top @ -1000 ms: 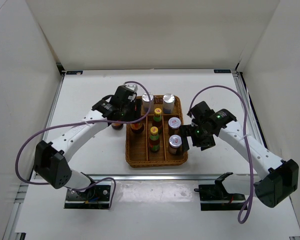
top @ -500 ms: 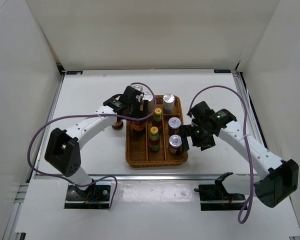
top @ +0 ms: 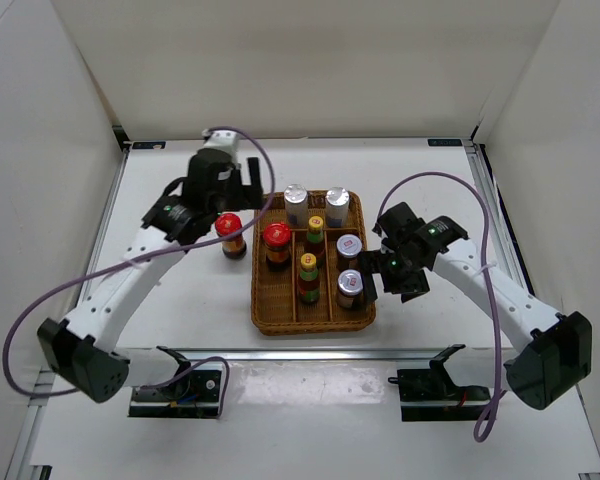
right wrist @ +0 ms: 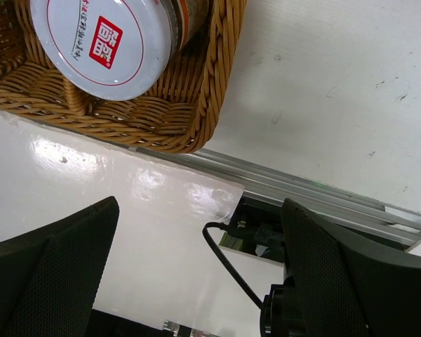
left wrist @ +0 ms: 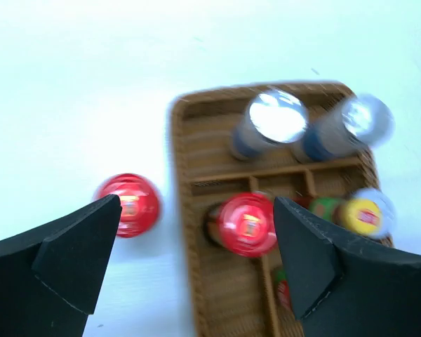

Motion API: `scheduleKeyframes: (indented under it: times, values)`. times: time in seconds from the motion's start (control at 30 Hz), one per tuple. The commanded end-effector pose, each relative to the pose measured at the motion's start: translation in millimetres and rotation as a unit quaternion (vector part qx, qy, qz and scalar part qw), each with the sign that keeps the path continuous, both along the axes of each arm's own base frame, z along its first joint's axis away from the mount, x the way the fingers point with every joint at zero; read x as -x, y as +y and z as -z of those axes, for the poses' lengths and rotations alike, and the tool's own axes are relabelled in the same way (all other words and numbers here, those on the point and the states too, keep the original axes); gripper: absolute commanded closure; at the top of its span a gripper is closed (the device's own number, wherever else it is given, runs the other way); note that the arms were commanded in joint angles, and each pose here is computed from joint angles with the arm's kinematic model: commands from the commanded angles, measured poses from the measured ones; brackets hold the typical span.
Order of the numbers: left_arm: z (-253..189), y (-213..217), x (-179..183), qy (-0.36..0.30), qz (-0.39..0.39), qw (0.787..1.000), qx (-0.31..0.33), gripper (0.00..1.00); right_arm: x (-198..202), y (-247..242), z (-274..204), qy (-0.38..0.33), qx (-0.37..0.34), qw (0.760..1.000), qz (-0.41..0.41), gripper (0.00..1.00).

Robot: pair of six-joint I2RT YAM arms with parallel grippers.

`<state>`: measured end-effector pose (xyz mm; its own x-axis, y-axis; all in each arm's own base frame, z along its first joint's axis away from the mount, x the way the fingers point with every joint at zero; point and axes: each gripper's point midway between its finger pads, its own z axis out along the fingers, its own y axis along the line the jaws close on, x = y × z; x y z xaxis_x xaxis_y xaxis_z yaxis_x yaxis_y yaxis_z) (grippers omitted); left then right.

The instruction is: Organize the condiment bottles

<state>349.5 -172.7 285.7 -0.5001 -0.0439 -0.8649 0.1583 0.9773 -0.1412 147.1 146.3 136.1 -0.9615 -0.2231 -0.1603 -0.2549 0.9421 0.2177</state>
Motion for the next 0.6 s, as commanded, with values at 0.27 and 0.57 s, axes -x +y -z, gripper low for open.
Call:
scheduleKeyframes:
  times: [0.27, 0.57]
  values:
    - [93.0, 67.9, 4.1, 0.085, -0.065, 0.993, -0.043, 0.0, -1.5, 1.8, 2.6, 0.009, 0.002, 1.0, -0.005, 0.0]
    - [130.1, 63.5, -7.5, 0.105, -0.065, 0.991, -0.053, 0.0, 1.2, 1.9, 4.6, 0.016, 0.001, 1.0, -0.006, 0.0]
